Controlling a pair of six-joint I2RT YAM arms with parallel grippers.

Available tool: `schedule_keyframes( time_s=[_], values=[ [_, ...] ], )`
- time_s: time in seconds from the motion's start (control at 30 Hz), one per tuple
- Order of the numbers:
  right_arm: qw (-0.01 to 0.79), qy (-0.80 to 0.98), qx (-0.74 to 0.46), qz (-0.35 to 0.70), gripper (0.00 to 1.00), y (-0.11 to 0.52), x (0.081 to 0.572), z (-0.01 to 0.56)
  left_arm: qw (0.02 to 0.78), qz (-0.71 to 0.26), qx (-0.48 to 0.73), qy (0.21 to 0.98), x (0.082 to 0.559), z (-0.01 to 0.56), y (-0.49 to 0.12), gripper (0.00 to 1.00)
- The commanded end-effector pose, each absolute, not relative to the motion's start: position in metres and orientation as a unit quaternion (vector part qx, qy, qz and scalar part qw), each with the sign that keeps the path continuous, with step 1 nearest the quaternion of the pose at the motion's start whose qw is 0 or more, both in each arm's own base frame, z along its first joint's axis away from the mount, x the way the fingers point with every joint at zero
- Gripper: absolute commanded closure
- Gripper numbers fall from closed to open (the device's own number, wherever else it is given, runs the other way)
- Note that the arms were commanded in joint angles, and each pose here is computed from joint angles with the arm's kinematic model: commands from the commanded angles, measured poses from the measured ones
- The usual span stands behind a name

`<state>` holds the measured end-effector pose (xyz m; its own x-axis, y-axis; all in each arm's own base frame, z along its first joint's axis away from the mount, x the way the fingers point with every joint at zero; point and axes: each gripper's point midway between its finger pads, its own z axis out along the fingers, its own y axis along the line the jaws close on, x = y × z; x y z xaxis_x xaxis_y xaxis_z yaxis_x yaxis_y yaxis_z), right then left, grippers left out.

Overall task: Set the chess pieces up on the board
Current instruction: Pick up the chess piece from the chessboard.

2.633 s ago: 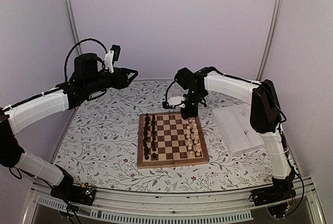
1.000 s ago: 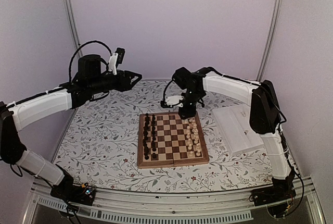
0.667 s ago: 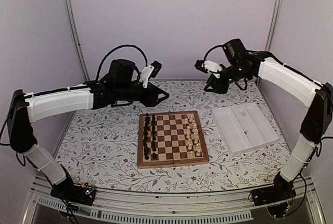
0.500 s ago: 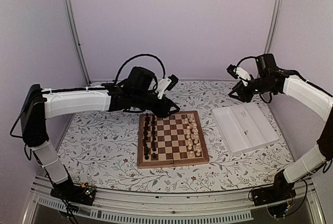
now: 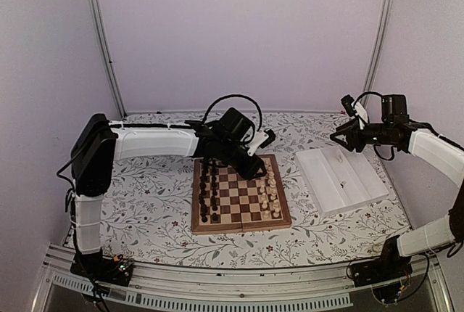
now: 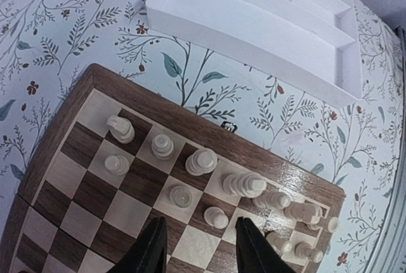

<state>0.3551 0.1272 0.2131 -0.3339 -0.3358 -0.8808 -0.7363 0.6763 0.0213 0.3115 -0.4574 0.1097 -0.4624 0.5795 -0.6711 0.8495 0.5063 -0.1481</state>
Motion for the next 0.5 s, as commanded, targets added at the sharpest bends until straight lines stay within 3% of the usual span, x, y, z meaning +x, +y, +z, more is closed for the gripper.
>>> schedule_keyframes(
  time_s=[0.0,0.47],
  values=[
    [0.48,0.772,-0.351,0.225,0.55,0.132,0.357,0.221,0.264,-0.227,0.449,0.823,0.309,0.1,-0.464,0.6],
    [0.474,0.774,-0.357,0.22,0.55,0.132,0.356,0.215,0.25,-0.206,0.443,0.836,0.321,0.073,-0.471,0.69]
  ],
)
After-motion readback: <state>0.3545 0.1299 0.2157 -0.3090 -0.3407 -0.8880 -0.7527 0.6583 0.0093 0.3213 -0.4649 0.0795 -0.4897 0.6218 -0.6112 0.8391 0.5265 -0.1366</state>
